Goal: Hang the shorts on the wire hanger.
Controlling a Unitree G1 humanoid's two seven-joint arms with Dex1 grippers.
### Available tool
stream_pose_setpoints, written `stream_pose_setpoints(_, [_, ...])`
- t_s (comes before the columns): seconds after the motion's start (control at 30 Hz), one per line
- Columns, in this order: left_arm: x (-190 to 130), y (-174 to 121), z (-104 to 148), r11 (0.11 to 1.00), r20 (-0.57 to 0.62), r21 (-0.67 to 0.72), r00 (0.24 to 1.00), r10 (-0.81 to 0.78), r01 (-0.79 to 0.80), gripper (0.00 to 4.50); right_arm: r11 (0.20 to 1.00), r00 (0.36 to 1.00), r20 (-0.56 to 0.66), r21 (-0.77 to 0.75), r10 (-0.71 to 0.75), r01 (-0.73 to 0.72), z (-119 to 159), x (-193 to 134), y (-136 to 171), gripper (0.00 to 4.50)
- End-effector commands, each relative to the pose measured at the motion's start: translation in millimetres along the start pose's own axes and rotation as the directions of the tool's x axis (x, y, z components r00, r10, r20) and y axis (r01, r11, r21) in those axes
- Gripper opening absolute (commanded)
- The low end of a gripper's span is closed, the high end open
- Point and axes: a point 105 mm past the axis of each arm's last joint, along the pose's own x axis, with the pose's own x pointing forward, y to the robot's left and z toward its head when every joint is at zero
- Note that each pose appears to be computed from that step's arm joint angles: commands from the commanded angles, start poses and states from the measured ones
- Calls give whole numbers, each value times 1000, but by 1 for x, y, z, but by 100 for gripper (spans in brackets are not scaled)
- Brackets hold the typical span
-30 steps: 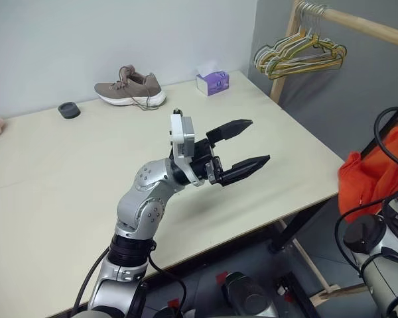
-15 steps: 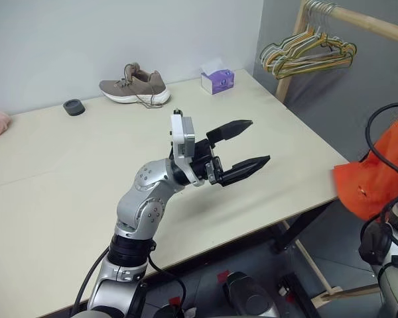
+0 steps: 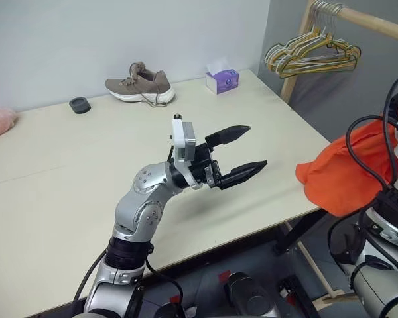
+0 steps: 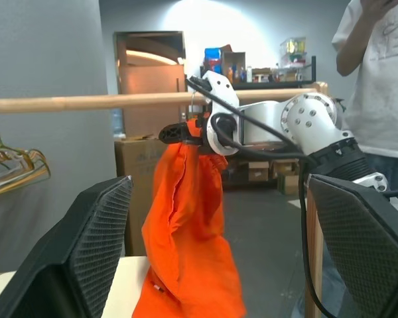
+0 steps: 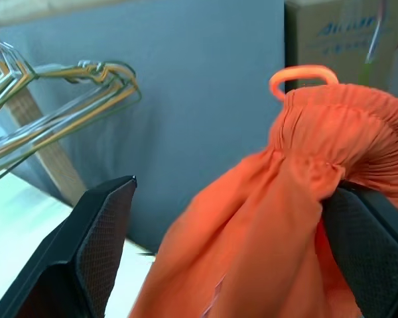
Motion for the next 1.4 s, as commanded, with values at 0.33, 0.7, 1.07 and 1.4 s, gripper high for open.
stream_pose_setpoints(0.33, [1,-6,6,999,-9,26,999,-47,47,450,993,976,208,-116,57,-33,16,-44,13,445])
stream_pose_setpoints(0.7, [-27,38,-8,967,-150,113,958,245,-229,450,707,666,301,-501,683,-499,20,-94,125,445])
stream_pose_setpoints(1.07, [-194,117,-21,299,-243,585,190,951,-753,450,149,192,-89,-358,977,-922,-110,-140,187,445])
stream_pose_setpoints(1.4, [-263,77,-31,40,-217,613,-119,969,-789,450,13,49,-197,-181,979,-983,-170,-144,207,445])
